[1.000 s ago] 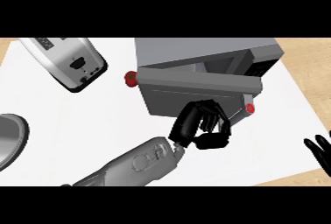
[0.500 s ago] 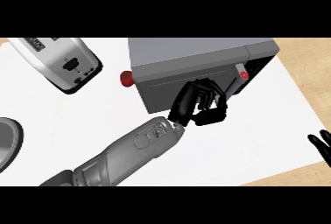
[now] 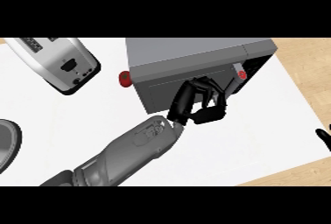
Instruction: Pick up the milk, place it into the microwave and close the microwave
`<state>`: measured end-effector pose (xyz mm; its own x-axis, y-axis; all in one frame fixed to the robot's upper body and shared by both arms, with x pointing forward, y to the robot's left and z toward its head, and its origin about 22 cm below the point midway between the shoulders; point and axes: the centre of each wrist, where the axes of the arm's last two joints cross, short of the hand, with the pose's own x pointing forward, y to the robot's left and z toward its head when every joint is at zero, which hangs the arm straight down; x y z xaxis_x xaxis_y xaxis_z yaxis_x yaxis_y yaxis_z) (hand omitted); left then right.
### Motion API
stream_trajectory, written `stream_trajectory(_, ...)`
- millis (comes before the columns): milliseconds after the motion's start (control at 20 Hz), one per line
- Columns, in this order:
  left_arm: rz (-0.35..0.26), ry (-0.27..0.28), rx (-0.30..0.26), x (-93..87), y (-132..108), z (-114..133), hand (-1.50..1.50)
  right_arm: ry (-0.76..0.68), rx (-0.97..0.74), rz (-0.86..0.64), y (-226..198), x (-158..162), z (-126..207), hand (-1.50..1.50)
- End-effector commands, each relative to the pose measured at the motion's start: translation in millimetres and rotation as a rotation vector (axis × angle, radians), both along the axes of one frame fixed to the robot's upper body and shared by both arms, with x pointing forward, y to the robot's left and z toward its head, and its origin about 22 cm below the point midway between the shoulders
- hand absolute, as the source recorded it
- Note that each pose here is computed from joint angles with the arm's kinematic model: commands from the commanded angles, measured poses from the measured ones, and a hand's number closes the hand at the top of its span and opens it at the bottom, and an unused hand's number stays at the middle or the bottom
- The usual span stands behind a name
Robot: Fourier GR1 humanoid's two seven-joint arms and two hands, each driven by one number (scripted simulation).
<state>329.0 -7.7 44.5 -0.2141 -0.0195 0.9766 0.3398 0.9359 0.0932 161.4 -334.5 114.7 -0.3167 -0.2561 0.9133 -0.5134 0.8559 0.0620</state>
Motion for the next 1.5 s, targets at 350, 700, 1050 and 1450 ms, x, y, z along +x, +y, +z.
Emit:
stream_trajectory(350, 0.164, 0.07, -0.081, 26.4, 17, 0, 1.5, -0.028, 0.023, 0.027, 0, 2, 11, -1.5)
stream_trajectory(700, 0.185, 0.0, -0.101, 27.8, 17, 0, 1.5, -0.031, 0.016, 0.082, 3, 3, 15, -1.5)
stream_trajectory(1050, 0.196, -0.015, -0.115, 28.8, 15, 2, 1.5, -0.044, 0.027, 0.134, 6, 3, 22, -1.5)
stream_trajectory(1450, 0.211, -0.034, -0.12, 27.1, 16, -3, 1.5, -0.052, 0.018, 0.176, 10, 3, 29, -1.5)
